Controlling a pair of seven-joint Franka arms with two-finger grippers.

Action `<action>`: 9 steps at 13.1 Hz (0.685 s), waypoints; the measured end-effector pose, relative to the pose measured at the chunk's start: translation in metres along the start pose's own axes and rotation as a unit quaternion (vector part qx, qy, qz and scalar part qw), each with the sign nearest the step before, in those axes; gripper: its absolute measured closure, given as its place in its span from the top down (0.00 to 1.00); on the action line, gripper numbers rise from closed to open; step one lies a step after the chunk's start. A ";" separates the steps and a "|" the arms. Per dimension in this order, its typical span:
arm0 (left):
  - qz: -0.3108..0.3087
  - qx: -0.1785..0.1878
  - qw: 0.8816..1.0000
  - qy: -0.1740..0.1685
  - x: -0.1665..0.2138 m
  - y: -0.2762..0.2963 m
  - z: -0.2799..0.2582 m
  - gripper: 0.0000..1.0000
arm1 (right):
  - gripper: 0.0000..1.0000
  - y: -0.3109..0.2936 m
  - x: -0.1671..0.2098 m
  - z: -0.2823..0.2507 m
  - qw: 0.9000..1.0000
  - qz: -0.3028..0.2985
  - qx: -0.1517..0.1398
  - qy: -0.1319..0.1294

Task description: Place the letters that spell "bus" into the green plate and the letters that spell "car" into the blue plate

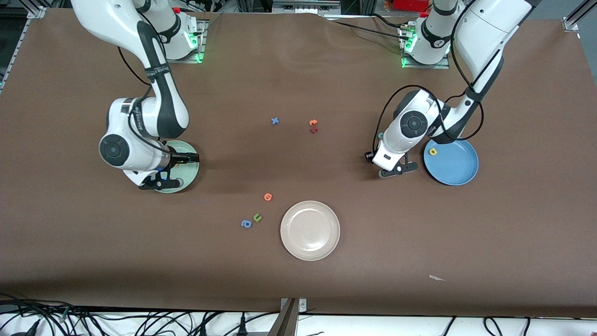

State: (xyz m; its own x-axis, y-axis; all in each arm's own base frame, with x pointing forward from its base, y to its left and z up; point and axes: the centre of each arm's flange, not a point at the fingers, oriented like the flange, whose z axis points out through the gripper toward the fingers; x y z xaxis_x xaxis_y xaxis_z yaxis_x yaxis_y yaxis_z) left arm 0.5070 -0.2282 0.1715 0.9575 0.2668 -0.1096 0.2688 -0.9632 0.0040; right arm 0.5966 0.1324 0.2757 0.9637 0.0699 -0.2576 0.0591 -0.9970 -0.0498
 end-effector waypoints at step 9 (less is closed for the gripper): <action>-0.005 0.000 1.000 0.001 -0.002 0.003 -0.001 0.19 | 1.00 -0.010 -0.014 -0.191 0.999 -0.025 -0.023 0.002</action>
State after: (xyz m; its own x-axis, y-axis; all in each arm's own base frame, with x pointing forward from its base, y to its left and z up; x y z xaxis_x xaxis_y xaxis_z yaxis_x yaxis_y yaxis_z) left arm 0.5060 -0.2313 0.1724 0.9547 0.2771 -0.1084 0.2791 -0.9603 0.0033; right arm 0.6319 0.1351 0.4645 0.9604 0.1204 -0.2513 0.1198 -0.9926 -0.0174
